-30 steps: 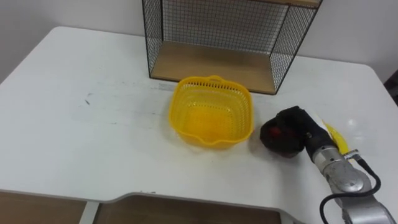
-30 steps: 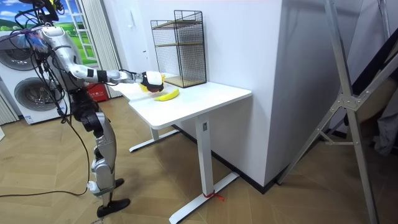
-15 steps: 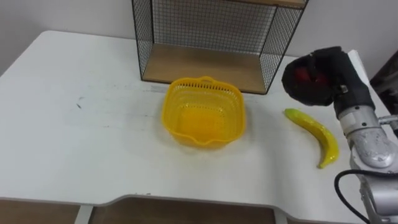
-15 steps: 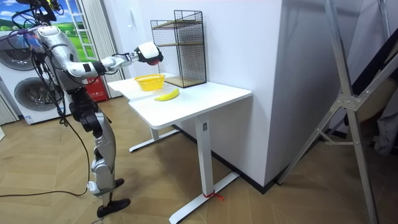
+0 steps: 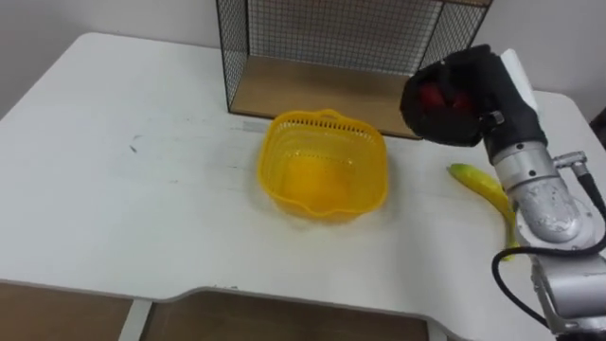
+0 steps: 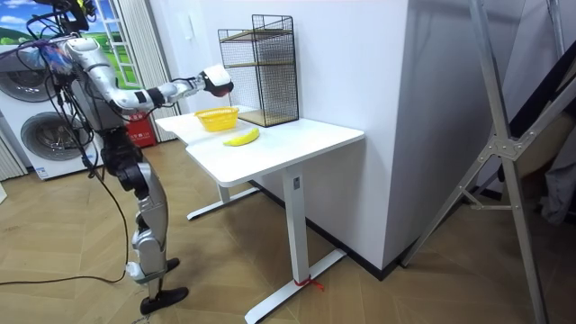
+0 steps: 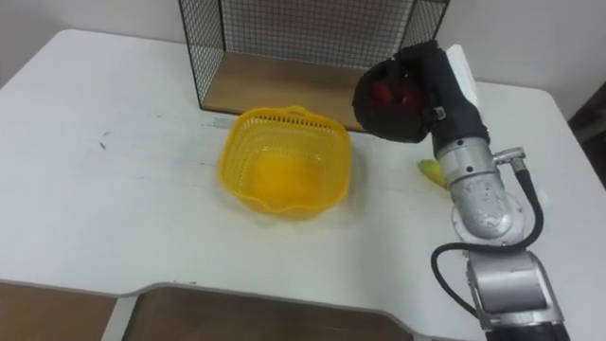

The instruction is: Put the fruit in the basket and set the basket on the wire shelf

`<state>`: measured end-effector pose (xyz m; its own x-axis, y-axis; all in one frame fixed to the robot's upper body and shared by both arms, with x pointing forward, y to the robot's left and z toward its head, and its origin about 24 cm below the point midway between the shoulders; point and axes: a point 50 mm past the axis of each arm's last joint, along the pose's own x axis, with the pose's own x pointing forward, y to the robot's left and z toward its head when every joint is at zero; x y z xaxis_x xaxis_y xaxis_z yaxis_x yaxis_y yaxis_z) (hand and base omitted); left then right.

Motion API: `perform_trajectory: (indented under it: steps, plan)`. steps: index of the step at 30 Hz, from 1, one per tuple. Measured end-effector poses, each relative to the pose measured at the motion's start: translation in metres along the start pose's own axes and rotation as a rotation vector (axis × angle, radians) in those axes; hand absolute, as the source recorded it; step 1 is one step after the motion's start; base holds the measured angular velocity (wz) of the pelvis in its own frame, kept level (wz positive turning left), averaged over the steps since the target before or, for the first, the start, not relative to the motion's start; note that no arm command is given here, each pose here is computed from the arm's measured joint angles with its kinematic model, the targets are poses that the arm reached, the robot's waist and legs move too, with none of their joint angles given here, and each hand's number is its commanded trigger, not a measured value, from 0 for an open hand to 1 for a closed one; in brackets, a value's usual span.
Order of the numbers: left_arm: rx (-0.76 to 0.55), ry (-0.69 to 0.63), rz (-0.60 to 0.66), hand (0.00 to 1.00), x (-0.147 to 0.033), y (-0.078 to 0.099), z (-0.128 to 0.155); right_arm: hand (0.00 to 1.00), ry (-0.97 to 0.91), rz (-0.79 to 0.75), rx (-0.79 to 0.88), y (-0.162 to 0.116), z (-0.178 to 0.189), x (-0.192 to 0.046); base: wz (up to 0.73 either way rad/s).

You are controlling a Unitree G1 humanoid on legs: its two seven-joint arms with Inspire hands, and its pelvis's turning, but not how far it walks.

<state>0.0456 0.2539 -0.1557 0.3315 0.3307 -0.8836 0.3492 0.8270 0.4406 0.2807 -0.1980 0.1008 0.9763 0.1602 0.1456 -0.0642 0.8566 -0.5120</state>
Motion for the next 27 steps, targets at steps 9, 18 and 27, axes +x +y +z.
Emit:
perform_trajectory:
  steps: [9,18,27]
  plan:
    - [0.005,0.005,0.003,0.0,0.001,0.001,0.002,1.0,-0.07,0.124,-0.04,0.016,0.019,0.01,0.01]
    - [0.042,-0.02,-0.006,0.0,0.002,0.0,0.011,0.0,-0.085,0.242,-0.072,0.038,0.026,0.015,0.0]
    - [0.07,-0.03,-0.017,0.0,0.002,-0.003,0.013,0.0,-0.044,0.298,-0.075,0.046,0.019,0.018,0.04]
